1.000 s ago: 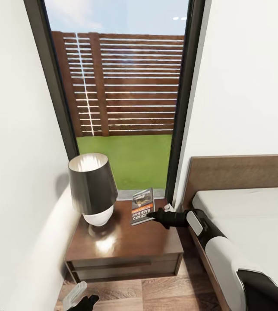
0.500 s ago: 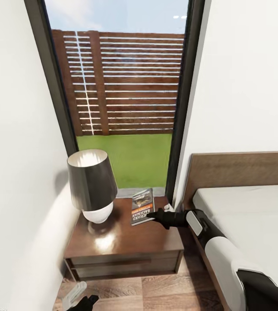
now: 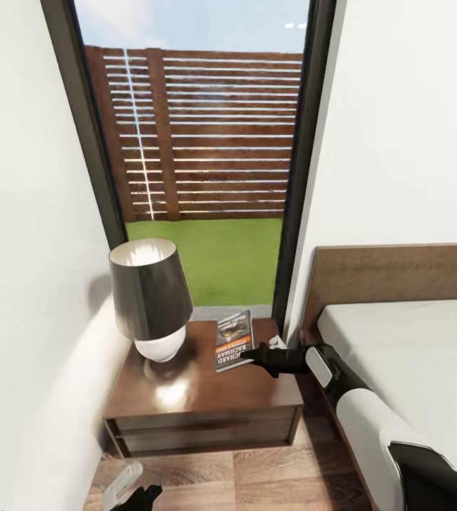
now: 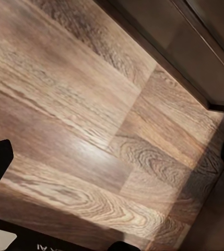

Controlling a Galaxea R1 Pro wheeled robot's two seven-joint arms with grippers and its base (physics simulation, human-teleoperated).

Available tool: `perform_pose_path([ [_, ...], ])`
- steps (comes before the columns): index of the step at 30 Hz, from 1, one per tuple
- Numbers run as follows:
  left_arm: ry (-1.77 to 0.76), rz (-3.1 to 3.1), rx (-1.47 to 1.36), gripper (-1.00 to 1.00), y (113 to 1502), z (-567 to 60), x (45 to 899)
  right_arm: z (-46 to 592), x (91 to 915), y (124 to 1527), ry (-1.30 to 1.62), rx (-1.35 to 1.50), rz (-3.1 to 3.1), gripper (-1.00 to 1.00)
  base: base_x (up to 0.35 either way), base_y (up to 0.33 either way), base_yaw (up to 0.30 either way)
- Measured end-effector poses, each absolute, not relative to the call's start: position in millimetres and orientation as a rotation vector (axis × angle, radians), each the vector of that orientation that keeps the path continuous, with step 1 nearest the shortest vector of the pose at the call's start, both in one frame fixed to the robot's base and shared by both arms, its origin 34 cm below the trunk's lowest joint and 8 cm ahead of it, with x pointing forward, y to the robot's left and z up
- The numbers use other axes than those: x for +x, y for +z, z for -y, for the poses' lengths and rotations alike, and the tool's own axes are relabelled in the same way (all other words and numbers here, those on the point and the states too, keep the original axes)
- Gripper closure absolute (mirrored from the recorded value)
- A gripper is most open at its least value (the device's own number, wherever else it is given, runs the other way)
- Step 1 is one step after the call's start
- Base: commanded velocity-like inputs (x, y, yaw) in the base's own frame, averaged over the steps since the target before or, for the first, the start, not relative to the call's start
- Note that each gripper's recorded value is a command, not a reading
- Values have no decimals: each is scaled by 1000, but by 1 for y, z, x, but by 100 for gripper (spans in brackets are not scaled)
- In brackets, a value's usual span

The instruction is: In the bedroom, move the book from the bed onto either nightstand, and place the two sandals side by side next to the bed.

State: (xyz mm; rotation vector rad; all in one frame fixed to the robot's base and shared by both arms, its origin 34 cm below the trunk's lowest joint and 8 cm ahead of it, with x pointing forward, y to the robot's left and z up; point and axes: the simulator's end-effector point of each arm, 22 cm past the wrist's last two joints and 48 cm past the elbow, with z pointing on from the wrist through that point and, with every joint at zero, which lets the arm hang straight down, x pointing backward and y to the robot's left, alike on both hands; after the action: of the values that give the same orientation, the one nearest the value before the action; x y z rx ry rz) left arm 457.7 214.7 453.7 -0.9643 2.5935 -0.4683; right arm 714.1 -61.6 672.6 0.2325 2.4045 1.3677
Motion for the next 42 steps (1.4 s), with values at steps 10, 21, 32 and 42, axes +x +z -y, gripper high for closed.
perform_pose_path([
  [10, -460, -2588, -972, -100, 433, -219, 455, 63, 711, 652, 1364, 233, -2405, 100, 0, 0, 0],
  [21, -458, -2586, -976, -100, 410, -220, 451, 64, 707, 629, 1356, 230, -2407, 100, 0, 0, 0],
  [32, -457, -2584, -977, -100, 387, -220, 447, 73, 704, 594, 1271, 250, -2455, 100, 0, 0, 0],
  [42, -452, -2591, -971, -100, 379, -220, 444, 74, 703, 586, 1261, 256, -2460, 100, 11, 0, 0],
])
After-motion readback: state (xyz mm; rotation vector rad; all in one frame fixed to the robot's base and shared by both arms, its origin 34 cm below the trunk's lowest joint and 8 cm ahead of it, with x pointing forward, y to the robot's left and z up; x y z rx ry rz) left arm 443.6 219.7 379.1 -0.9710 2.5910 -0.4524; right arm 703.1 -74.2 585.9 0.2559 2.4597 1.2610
